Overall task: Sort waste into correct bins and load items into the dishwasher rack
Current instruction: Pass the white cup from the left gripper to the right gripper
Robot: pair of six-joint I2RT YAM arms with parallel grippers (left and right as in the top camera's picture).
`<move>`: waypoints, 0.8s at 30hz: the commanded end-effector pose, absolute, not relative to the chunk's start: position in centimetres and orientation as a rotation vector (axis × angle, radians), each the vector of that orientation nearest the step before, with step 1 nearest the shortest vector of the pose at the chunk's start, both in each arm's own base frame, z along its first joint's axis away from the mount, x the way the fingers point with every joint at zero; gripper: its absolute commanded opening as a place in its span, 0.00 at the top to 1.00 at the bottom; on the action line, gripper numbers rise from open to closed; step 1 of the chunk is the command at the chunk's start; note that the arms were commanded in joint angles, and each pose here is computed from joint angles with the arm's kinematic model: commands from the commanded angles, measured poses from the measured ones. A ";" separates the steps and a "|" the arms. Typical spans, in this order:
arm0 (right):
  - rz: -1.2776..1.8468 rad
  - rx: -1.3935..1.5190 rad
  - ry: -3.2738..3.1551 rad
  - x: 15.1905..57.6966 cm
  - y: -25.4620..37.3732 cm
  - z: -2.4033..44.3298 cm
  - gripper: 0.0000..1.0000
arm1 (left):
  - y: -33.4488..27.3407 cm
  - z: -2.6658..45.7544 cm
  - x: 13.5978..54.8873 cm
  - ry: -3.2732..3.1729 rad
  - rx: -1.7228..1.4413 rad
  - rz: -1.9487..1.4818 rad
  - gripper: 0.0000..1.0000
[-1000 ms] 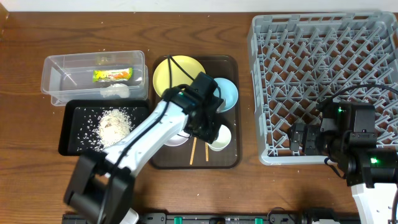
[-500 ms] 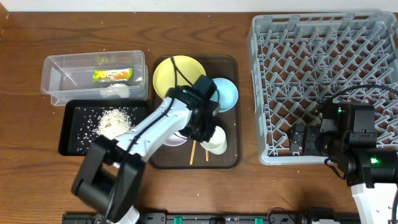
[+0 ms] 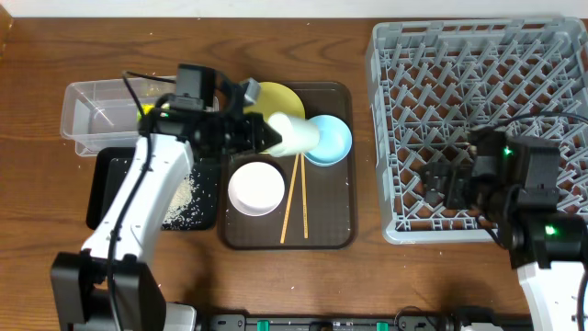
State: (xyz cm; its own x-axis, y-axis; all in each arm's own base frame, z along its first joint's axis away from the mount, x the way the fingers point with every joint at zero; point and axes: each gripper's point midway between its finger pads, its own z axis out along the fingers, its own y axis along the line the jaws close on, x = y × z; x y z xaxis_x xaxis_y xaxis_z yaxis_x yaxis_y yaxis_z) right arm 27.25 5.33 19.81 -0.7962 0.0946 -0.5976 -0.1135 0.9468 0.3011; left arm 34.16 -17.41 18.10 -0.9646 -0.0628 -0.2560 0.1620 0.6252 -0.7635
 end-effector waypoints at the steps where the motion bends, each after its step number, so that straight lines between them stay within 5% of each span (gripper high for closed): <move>1: 0.973 -0.422 2.311 25.2 12.8 22.5 0.01 | -19.8 21.3 32.5 2.463 0.116 -1.746 0.94; 6: 1.327 -0.721 2.110 23.2 16.8 23.7 0.01 | -21.4 22.5 31.4 2.382 0.189 -1.993 0.94; 24: 1.385 -0.920 1.829 28.2 21.0 24.1 0.01 | -24.2 23.7 28.9 2.336 0.339 -2.154 0.94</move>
